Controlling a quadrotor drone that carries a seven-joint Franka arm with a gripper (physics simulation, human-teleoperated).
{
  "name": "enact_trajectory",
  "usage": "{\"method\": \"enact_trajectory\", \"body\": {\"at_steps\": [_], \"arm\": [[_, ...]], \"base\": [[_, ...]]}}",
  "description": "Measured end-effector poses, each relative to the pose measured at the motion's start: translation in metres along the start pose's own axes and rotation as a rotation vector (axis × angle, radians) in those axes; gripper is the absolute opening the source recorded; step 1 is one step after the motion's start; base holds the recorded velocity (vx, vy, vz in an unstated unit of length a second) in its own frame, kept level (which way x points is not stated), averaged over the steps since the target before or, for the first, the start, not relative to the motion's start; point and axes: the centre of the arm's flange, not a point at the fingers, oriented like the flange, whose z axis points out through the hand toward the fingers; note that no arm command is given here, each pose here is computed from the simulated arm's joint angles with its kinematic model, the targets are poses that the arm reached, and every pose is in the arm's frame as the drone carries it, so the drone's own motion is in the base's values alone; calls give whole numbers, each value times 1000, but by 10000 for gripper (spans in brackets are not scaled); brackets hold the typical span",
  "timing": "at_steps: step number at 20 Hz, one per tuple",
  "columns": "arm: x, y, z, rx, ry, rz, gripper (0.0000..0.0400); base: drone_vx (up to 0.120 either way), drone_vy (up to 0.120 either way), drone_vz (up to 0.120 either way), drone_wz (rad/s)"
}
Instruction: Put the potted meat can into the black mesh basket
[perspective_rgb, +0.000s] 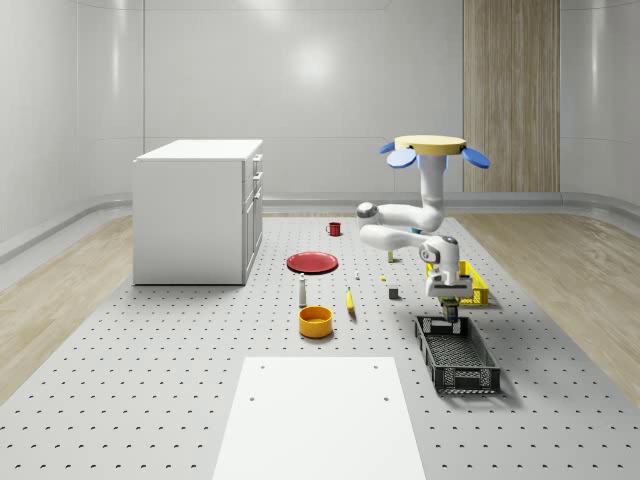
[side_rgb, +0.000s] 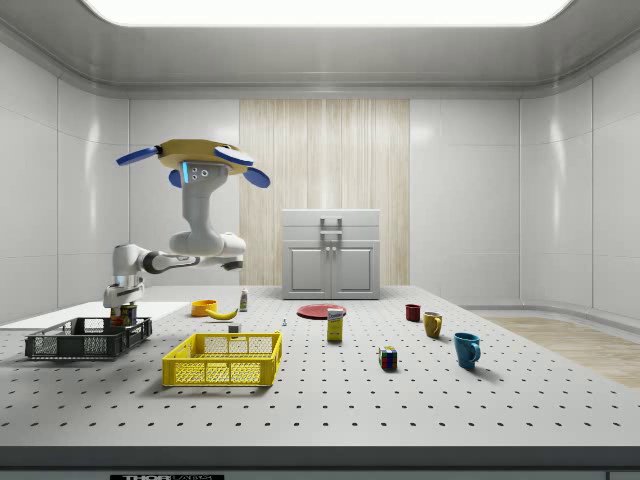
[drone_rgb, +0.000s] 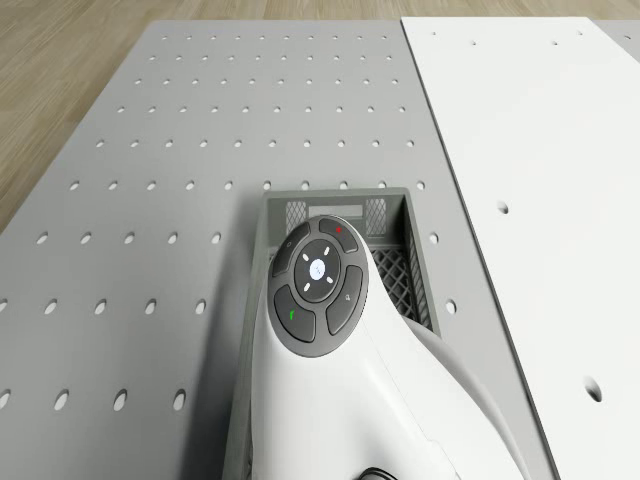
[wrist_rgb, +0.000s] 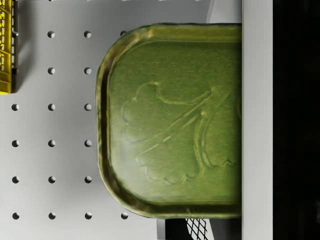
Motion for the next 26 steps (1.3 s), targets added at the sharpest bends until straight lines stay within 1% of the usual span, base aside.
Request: {"method": "enact_trajectory", "body": {"at_steps": [15,18,19,26], "arm": [[0,0,0,0,0,0,282],[0,0,0,0,0,0,282],[0,0,0,0,0,0,282],[0,0,0,0,0,0,282]], "base": [[120,0,0,0],[120,-120,0,0],[120,0,0,0],[120,0,-114,0]]}}
